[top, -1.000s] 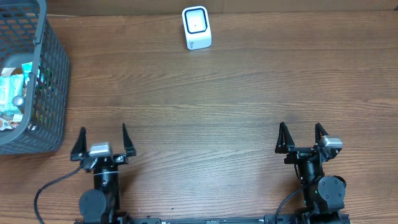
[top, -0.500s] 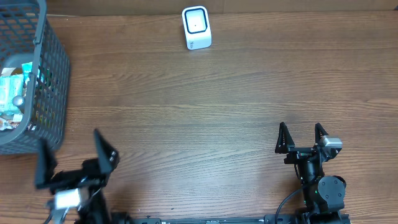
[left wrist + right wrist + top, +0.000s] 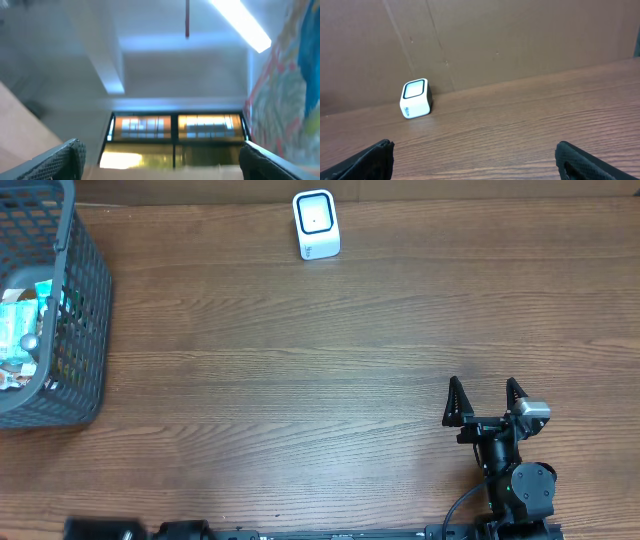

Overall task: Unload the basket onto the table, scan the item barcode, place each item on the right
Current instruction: 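Raise the left gripper and swing it toward the grey basket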

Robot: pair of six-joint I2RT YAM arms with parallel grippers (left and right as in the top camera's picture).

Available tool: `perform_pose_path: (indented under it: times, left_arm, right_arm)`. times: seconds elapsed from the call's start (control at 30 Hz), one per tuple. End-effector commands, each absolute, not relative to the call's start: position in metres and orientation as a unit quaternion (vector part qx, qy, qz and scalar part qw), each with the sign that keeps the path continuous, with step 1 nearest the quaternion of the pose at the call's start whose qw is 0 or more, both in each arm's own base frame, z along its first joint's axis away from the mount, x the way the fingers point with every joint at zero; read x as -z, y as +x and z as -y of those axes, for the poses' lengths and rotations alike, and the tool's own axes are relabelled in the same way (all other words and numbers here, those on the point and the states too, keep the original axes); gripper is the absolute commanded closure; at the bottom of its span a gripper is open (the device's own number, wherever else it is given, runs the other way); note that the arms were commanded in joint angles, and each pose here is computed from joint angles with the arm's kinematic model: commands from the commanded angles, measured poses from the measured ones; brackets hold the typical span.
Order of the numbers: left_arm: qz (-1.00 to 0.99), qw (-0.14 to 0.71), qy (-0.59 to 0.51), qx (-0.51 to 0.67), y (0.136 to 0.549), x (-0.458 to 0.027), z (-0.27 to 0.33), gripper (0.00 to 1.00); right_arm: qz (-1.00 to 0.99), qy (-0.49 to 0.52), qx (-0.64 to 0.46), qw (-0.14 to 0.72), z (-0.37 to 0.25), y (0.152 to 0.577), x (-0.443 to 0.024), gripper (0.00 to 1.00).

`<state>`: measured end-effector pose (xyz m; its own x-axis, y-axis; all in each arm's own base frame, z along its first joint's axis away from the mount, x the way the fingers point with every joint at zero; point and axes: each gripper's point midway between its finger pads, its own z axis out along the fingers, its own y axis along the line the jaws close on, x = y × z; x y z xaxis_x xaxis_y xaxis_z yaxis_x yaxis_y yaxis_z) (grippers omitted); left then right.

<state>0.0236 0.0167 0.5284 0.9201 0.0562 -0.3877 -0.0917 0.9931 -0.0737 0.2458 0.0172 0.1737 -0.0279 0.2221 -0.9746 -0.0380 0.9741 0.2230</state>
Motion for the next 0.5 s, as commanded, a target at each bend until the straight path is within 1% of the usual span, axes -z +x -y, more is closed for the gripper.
perform_pose_path:
  times: [0.0,0.1,0.27,0.37,0.47]
  left_arm:
    - [-0.165,0.985,-0.039,-0.030,0.000,-0.556,-0.014,0.00]
    - [-0.143,0.989,-0.034,-0.029,-0.013,-0.580,-0.011,0.00]
    - [-0.135,0.990,-0.027,-0.028,-0.010,-0.622,-0.009,0.00]
    - [-0.141,0.989,-0.026,-0.030,0.003,-0.648,-0.009,0.00]
    - [-0.157,0.987,-0.026,-0.030,0.025,-0.672,-0.010,0.01]
  right_arm:
    - [-0.709,0.062,-0.093,0.696,-0.018,0.246,-0.172,0.00]
    - [-0.709,0.062,-0.093,0.696,-0.018,0.246,-0.172,0.00]
    - [-0.709,0.062,-0.093,0.696,-0.018,0.246,-0.172,0.00]
    - [-0.709,0.062,-0.093,0.696,-0.018,0.246,-0.172,0.00]
    - [-0.709,0.062,-0.093,0.696,-0.018,0.246,-0.172,0.00]
